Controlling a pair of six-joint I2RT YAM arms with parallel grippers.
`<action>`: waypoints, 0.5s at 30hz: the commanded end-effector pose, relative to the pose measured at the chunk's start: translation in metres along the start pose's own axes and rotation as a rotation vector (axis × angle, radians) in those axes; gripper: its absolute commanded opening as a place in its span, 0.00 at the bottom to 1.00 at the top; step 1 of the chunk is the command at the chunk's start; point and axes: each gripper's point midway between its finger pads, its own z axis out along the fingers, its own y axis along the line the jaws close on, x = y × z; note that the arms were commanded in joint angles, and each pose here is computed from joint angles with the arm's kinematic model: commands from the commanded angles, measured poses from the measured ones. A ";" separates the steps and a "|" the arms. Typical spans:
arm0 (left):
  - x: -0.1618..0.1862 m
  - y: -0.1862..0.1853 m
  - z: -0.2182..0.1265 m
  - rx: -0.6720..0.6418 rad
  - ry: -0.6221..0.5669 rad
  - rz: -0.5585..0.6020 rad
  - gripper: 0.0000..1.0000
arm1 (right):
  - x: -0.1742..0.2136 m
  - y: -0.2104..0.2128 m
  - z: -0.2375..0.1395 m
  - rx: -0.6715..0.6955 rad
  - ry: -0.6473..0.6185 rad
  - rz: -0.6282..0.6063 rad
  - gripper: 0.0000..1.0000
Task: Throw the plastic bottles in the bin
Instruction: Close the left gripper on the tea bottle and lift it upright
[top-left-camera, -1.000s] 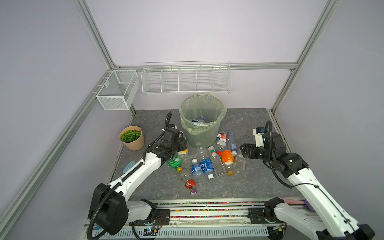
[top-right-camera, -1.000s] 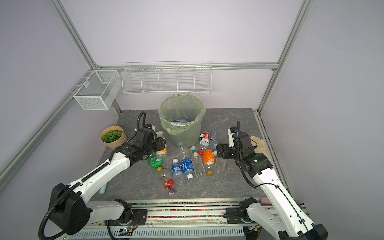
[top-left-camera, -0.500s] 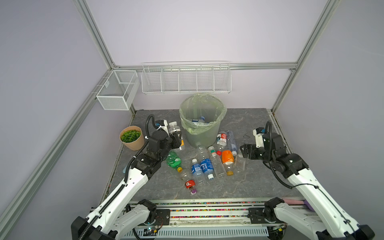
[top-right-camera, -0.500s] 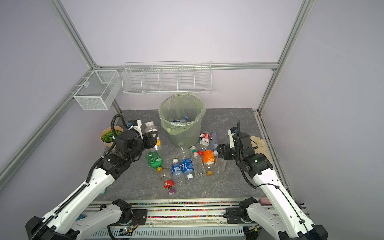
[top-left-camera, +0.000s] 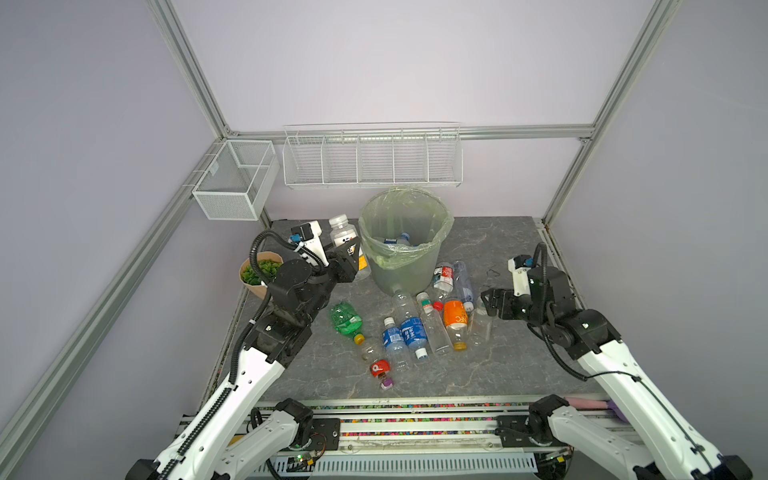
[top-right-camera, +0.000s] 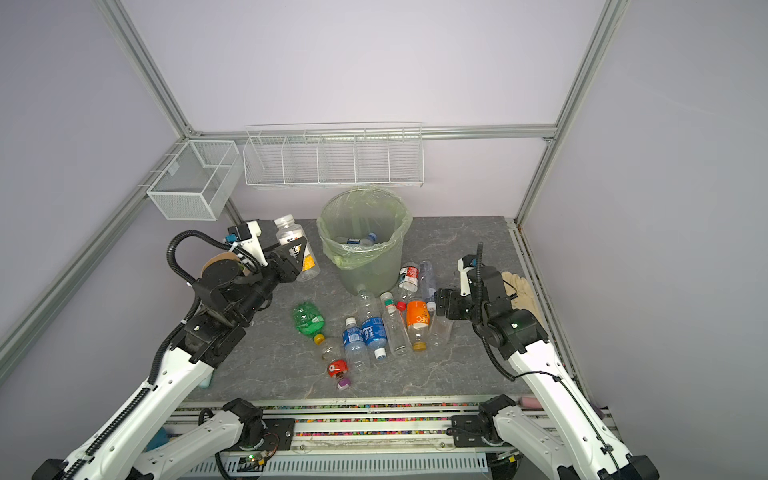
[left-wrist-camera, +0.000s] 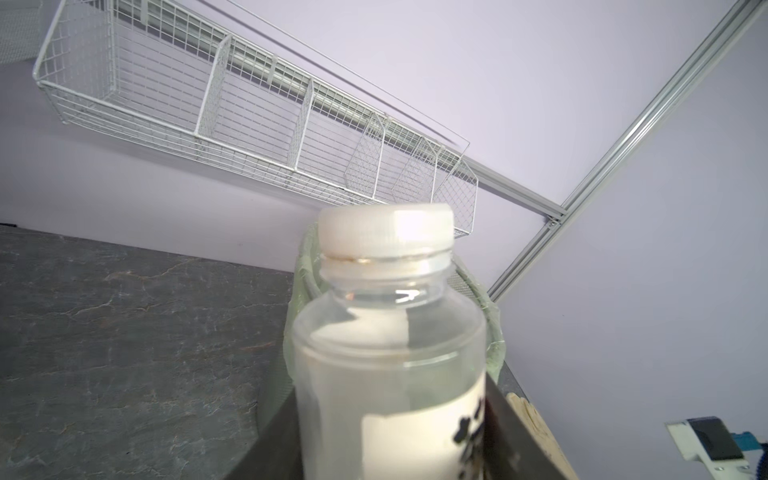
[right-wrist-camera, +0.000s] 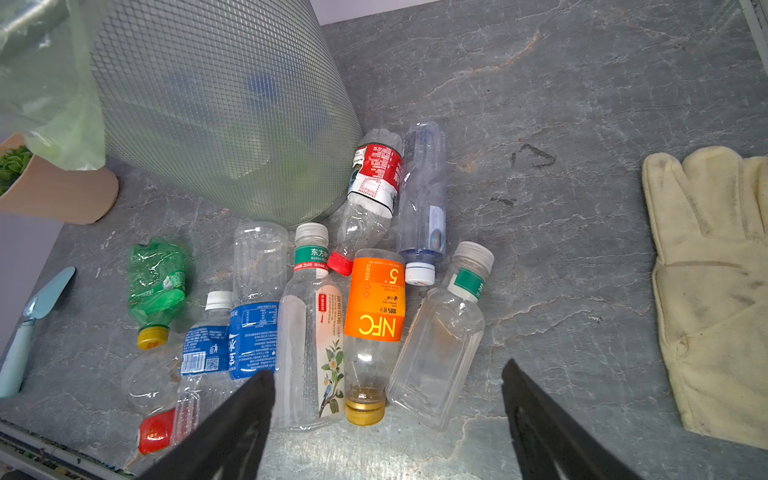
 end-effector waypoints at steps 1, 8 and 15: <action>-0.039 -0.026 -0.001 0.093 -0.100 -0.002 0.37 | 0.009 -0.006 0.001 0.013 0.020 0.014 0.88; -0.063 -0.047 0.011 0.155 -0.146 0.006 0.37 | 0.008 -0.005 0.001 0.009 0.016 0.010 0.88; -0.072 -0.060 0.031 0.193 -0.156 0.016 0.36 | 0.008 -0.004 0.001 0.007 0.016 0.009 0.88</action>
